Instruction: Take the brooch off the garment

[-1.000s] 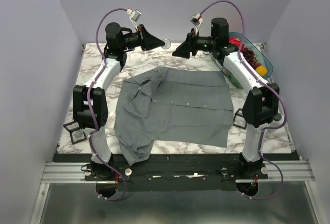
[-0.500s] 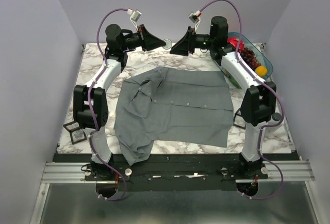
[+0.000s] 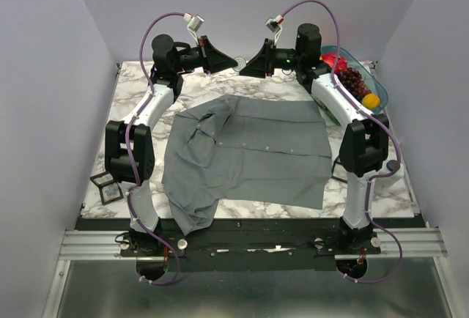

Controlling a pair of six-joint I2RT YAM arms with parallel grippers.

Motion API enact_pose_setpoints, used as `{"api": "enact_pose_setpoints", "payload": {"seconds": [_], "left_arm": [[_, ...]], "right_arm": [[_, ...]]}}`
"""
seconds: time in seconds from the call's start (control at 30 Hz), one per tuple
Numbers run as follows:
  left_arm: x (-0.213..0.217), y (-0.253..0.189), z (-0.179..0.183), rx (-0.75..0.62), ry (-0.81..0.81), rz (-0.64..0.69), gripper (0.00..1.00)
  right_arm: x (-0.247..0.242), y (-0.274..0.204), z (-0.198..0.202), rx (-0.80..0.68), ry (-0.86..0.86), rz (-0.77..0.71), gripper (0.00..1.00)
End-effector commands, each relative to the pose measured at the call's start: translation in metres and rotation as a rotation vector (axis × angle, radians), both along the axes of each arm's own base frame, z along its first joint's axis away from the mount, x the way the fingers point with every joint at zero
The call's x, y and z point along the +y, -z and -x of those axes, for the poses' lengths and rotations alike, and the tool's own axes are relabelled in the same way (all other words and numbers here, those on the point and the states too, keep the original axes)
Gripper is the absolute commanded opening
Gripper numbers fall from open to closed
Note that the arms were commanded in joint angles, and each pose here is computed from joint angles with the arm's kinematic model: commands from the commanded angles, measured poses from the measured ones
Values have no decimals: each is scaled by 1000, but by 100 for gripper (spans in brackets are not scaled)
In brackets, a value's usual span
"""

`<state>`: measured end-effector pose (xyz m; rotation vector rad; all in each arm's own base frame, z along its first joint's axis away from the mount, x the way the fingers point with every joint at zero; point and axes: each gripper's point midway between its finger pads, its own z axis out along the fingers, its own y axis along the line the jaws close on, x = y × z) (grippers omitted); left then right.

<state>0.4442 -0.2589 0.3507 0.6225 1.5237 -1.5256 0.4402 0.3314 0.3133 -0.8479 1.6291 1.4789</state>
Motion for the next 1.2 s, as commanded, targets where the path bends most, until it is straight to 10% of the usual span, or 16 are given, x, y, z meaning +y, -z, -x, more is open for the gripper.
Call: {"api": "enact_pose_setpoints", "payload": {"seconds": [0.0,0.4,1.17], "left_arm": [[-3,-4,5,-39,38,-6,0],[-4,4,1,-16,29,-10,0],[-8,-1,8,-42,70,-10,0]], "right_arm": [[4,-8,-4,-22,2,-18,46],[5,-21,12,-74,-107,-51,55],[5,-5,-7,-16,1,-26,42]]}}
